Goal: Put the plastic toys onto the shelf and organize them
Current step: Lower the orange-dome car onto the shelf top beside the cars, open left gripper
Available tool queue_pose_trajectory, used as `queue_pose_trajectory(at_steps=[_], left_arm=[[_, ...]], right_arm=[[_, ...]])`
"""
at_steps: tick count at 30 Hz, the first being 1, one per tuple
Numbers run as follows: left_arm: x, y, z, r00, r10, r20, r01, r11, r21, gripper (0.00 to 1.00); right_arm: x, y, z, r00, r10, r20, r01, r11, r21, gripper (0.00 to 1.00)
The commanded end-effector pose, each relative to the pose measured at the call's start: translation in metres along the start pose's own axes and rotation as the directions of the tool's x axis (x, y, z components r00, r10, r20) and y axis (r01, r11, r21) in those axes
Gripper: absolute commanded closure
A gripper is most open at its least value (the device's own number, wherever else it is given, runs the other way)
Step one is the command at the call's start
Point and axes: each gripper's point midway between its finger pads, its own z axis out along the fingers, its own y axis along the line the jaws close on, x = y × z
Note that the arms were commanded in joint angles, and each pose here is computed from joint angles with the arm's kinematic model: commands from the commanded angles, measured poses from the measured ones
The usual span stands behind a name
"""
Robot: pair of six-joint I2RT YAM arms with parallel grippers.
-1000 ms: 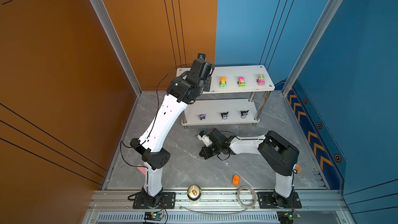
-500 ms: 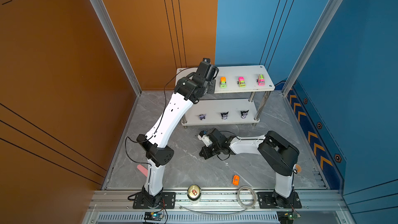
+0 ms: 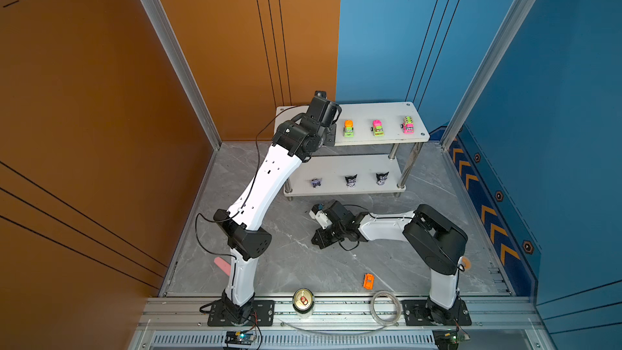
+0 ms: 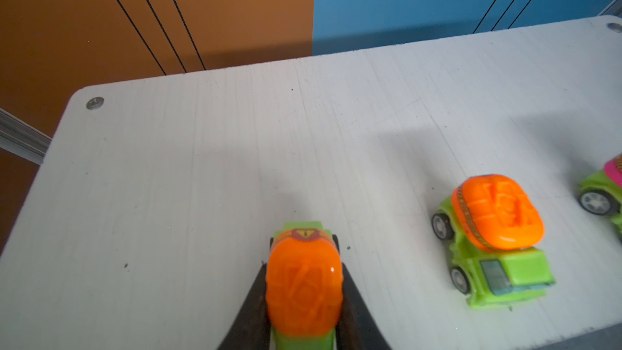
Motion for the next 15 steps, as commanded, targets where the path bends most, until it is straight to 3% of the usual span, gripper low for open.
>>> queue_pose_trajectory(at_steps=[1, 8, 15], left_arm=[[0.0112, 0.0093, 0.0016, 0.999, -0.003, -0.042, 0.001, 1.0, -0.03, 0.64], [0.0111, 0.0089, 0.0005, 0.999, -0.006, -0.042, 0.005, 1.0, -0.026, 0.6], [0.0099, 0.0099, -0.0003, 0.999, -0.003, -0.035, 0.001, 0.999, -0.035, 0.7]], right_arm=[[0.0177, -0.0142, 0.0084, 0.998, 0.037, -0.058, -0.034, 0.999, 0.041, 0.93], [0.0175, -0.0138, 0.0077, 0.998, 0.034, -0.055, -0.032, 0.999, 0.041, 0.93], [0.0185, -0.0138, 0.0078, 0.998, 0.036, -0.059, -0.034, 0.999, 0.041, 0.93]])
